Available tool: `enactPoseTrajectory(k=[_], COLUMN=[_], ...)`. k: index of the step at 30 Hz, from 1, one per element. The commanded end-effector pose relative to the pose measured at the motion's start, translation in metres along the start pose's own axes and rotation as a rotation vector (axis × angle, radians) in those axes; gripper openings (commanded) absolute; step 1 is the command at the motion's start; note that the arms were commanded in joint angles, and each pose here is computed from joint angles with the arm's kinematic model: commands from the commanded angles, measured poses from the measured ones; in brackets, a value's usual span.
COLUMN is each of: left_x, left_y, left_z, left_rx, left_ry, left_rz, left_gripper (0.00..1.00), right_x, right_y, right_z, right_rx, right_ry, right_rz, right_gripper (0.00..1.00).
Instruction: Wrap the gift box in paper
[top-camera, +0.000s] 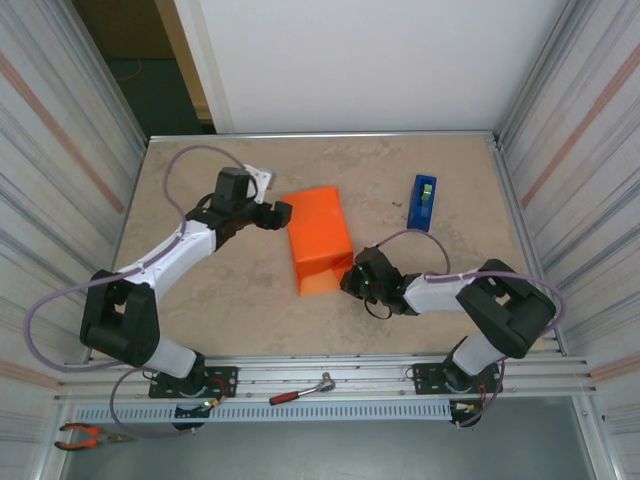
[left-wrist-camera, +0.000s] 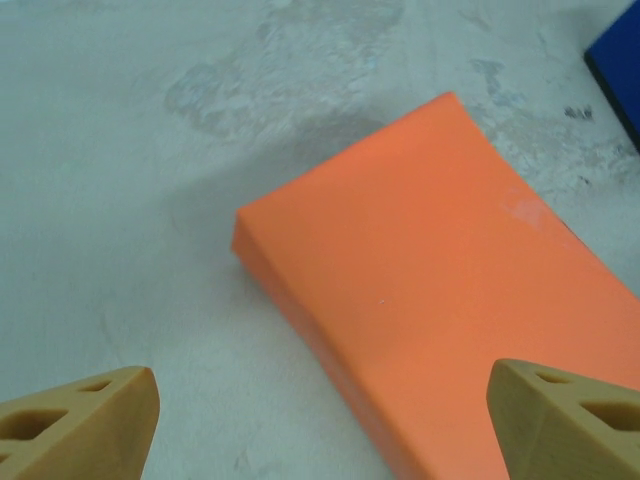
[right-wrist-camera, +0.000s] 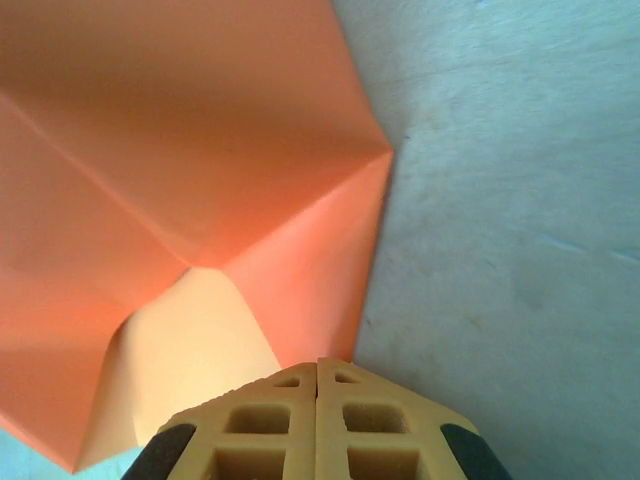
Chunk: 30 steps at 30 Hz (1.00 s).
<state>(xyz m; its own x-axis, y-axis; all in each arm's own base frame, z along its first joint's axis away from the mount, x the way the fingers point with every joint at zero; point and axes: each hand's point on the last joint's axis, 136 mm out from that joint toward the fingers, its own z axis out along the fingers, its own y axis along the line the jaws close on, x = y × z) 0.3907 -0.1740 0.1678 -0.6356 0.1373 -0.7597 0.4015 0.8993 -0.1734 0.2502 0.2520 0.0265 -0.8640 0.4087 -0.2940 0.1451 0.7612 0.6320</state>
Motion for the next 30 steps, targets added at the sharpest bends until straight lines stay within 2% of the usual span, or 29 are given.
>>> enactPoseTrajectory(k=[1, 7, 11, 13, 20, 30], left_x=[-0.014, 0.0, 0.01, 0.013, 0.022, 0.042], left_y=[-0.004, -0.016, -0.026, -0.031, -0.043, -0.071], left_z=[-0.009, 0.009, 0.025, 0.034, 0.048, 0.061], left_rx=[0.101, 0.222, 0.306, 0.35, 0.395, 0.419], left_ry=[-0.083, -0.04, -0.009, 0.004, 0.057, 0.156], left_rz=[-0.178, -0.239, -0.29, -0.315, -0.331, -0.272], left_gripper=[0.86, 0.86, 0.86, 0.85, 0.84, 0.83], right_x=[-0.019, -0.084, -0.118, -0.127, -0.129, -0.102], right_y=[-0.006, -0.007, -0.006, -0.006, -0.004, 0.001], right_z=[-0.025, -0.059, -0.054, -0.04, 0.009, 0.036], right_rx=[0.05, 0.08, 0.093, 0.102, 0.089, 0.073], right_ry=[-0.036, -0.085, -0.067, -0.035, 0.058, 0.131], right_rz=[-0.018, 0.007, 0.021, 0.025, 0.042, 0.021], right_gripper=[0.0, 0.0, 0.06, 0.06, 0.0, 0.0])
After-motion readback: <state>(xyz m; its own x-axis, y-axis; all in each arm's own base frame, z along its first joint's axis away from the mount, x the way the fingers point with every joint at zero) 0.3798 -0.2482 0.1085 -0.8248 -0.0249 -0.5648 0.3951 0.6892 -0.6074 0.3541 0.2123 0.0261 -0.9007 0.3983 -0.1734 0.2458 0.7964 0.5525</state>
